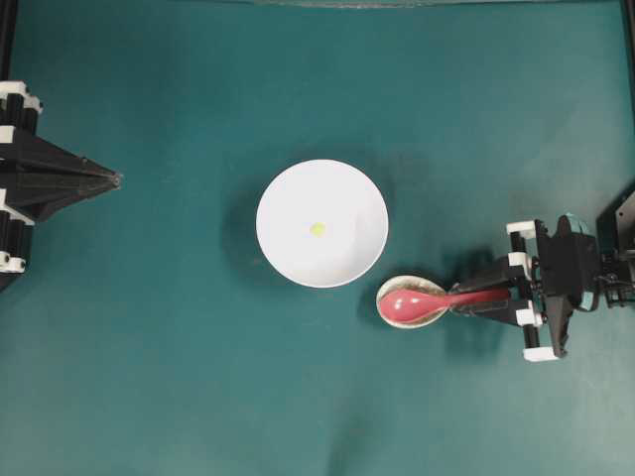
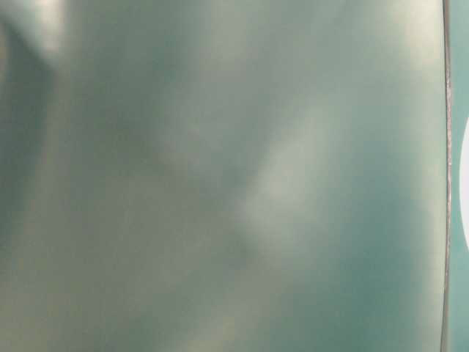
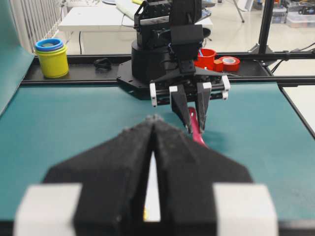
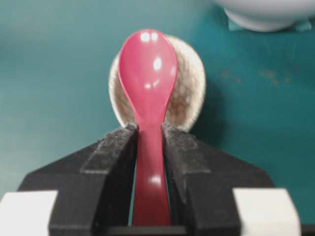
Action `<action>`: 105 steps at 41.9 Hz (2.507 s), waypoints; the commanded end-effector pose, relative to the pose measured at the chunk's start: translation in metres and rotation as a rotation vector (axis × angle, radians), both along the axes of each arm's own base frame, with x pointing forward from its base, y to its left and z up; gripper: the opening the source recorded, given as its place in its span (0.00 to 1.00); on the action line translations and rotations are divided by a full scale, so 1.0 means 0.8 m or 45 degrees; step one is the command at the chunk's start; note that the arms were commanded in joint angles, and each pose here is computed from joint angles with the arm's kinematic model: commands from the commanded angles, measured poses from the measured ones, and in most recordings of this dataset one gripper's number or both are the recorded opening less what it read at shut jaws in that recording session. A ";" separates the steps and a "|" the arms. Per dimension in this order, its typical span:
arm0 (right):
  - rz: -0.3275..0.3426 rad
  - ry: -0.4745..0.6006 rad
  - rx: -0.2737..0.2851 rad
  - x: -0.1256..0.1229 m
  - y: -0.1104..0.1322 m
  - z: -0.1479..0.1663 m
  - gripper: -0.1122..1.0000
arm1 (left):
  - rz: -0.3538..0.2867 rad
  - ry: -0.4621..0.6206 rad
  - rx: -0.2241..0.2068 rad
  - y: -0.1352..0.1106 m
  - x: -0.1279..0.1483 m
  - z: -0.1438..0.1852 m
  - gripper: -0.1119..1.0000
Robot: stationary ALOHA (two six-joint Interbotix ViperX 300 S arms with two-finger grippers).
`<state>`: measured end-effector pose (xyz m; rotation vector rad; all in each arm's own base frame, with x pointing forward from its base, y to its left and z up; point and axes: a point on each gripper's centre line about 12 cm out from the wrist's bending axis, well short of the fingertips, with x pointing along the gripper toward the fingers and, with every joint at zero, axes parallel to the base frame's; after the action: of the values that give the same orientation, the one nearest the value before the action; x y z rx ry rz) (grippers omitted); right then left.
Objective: Scoop the yellow hexagonal prism block from the bowl with a spoon using the right arm.
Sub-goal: 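Lift the red spoon off the speckled dish and carry it over the bowl, then lower the spoon bowl into the white bowl beside the yellow block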
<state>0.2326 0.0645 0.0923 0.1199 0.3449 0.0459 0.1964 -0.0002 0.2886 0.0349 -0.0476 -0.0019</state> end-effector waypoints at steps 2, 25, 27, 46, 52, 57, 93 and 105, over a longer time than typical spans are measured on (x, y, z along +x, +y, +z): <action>0.004 -0.038 0.052 0.008 0.004 0.023 0.32 | -0.003 -0.021 0.006 -0.001 0.002 0.009 0.11; -0.052 0.122 0.203 0.053 -0.021 0.111 0.32 | -0.002 -0.008 0.006 0.000 0.000 0.009 0.11; -0.055 0.144 0.213 0.056 -0.023 0.119 0.32 | -0.002 -0.014 0.008 0.000 -0.001 0.011 0.11; -0.172 0.406 0.218 0.101 -0.088 0.163 0.32 | -0.001 -0.004 0.006 0.000 -0.004 0.013 0.11; -0.182 0.523 0.202 0.118 -0.101 0.156 0.32 | -0.001 0.008 0.006 0.000 -0.003 0.011 0.11; -0.169 0.609 0.181 0.134 -0.105 0.148 0.32 | -0.001 0.016 0.008 0.000 -0.004 0.010 0.11; -0.151 0.735 0.129 0.203 -0.113 0.106 0.32 | -0.001 0.023 0.008 0.000 -0.003 0.009 0.11; -0.172 0.619 0.117 0.216 -0.117 0.115 0.32 | -0.001 0.023 0.008 0.000 -0.003 0.009 0.11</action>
<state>0.3987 -0.0271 0.1694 0.2524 0.8803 -0.1026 0.1910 -0.0001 0.2866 0.0366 -0.0077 -0.0013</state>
